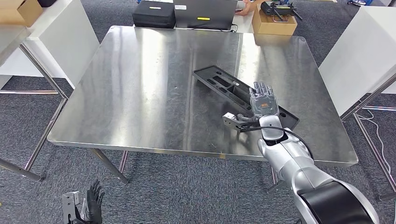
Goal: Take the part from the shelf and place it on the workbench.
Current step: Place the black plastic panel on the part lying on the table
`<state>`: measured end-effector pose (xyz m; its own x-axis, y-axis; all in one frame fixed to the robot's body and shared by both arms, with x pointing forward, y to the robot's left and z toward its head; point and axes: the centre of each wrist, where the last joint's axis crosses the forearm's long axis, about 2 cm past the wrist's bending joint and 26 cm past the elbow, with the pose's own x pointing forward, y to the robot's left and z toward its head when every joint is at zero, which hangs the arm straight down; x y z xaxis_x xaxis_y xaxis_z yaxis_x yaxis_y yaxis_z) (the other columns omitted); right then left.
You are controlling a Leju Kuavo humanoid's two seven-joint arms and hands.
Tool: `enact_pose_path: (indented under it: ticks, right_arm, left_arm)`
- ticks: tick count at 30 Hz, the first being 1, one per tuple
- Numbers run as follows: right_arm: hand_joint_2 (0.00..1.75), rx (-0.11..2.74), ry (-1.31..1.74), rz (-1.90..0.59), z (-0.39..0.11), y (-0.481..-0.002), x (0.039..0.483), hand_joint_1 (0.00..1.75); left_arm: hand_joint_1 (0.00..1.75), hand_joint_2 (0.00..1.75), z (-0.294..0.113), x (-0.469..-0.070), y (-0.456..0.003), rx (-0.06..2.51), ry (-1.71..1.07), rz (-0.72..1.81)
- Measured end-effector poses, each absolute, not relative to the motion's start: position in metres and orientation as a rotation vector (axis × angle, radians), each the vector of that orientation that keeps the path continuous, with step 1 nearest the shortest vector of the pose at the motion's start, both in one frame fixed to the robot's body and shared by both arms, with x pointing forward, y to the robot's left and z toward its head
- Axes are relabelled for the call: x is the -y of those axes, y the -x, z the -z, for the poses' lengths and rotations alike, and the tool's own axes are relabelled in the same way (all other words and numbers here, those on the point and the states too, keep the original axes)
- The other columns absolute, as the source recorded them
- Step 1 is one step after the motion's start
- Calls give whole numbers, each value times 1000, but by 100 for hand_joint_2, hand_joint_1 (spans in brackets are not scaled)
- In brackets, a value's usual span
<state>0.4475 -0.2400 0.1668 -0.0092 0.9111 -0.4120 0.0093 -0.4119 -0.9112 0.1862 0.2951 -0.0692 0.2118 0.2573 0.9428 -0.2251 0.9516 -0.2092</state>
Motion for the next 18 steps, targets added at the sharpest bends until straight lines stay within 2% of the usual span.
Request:
enact_pose_path:
  ticks: [3, 7, 10, 13, 16, 18]
  right_arm:
    - [0, 1067, 1474, -1526, -163, -444, 238, 0]
    - [0, 1421, 1317, -1343, -168, -436, 223, 0]
    - [0, 1808, 1120, -990, -187, -413, 207, 0]
    - [0, 2137, 928, -558, -205, -369, 207, 0]
    - [0, 2349, 755, -235, -205, -316, 214, 0]
    - [0, 2423, 680, -117, -200, -283, 216, 0]
  left_arm:
    - [0, 0, 69, -294, -188, 1315, 37, -329]
    - [0, 0, 69, -293, -189, 1313, 30, -320]
    - [0, 0, 69, -293, -187, 1307, 19, -333]
    - [0, 0, 71, -294, -183, 1300, 18, -381]
    - [0, 0, 74, -300, -176, 1285, -2, -437]
    - [0, 0, 75, -305, -173, 1278, -18, -469]
